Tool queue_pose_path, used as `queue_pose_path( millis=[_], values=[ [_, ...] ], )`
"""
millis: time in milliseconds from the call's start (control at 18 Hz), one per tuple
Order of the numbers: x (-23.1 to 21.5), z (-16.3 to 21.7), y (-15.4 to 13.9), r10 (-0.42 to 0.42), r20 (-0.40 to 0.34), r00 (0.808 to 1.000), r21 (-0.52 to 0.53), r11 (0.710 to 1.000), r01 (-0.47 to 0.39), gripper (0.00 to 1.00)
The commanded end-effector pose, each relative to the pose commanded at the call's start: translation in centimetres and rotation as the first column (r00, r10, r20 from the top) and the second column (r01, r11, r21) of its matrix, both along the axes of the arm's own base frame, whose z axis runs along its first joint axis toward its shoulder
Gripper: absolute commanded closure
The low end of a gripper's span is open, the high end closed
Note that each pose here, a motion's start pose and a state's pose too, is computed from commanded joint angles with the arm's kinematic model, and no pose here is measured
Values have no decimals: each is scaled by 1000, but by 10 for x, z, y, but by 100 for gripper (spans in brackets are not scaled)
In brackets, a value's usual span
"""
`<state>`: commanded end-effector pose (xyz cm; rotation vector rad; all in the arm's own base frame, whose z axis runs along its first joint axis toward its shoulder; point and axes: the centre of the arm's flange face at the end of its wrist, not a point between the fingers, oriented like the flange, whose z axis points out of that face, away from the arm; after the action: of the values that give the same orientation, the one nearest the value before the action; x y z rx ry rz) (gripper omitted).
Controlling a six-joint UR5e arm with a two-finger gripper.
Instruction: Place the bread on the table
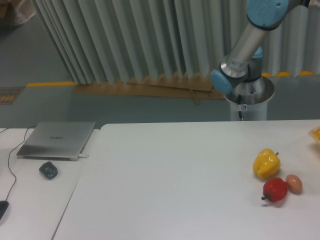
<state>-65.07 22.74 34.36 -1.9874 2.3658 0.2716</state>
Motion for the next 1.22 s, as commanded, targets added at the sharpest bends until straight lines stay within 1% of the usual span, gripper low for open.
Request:
queue_pose_path(
  millis=[167,444,611,778,1000,1222],
  values=[
    [12,1,10,25,51,998,16,1000,-26,55],
    [25,7,15,65,126,990,52,996,-72,55],
    [31,17,17,69,124,990,54,996,-76,56],
    [36,38,15,70,97,993,60,995,-76,56],
    [40,44,17,72,113,991,58,995,-79,57],
    [60,60,25,104,139,985,52,992,-112,59]
  ],
)
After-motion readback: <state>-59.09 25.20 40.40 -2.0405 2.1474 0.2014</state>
